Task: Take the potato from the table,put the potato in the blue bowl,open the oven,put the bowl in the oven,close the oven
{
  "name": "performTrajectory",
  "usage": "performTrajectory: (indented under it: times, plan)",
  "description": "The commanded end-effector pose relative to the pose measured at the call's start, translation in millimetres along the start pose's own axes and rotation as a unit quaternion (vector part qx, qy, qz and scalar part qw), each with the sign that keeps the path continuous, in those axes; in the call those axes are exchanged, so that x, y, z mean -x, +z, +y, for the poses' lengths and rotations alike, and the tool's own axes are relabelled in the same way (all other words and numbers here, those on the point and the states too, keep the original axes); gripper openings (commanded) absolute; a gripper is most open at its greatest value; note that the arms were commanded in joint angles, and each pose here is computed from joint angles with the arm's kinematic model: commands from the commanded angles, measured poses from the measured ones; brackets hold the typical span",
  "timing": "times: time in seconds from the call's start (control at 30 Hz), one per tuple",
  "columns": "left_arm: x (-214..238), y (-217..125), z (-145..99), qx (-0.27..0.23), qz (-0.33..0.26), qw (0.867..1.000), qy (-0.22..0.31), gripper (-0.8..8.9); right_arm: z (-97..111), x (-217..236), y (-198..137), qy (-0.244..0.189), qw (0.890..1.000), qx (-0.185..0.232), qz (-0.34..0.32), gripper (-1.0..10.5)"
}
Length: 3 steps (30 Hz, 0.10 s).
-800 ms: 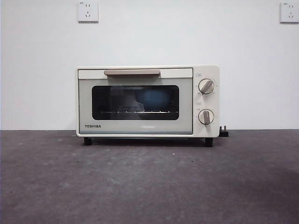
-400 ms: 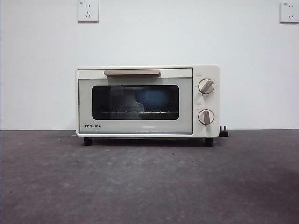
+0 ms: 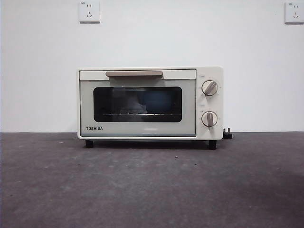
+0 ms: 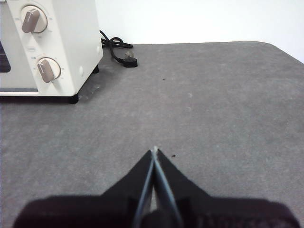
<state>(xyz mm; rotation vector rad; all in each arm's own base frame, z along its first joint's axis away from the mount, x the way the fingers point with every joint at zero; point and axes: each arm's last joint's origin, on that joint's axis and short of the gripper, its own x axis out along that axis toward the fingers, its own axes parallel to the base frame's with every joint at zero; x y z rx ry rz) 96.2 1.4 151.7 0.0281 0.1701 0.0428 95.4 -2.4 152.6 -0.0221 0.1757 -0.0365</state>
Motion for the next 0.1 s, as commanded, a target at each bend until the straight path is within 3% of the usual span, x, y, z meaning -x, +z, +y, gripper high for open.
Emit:
performTrajectory:
  times: [0.03,0.1]
  plan:
    - [-1.0,-2.4,-0.3,0.003,0.001,1.0,-0.001,-0.04,-0.1,-0.8,-2.4,-0.001,1.0,-0.002,0.002,0.0]
    - [-1.0,-2.4,-0.3,0.003,0.001,1.0,-0.001,-0.04,-0.1,-0.8,-2.4,-0.001,1.0,-0.002,0.002,0.0]
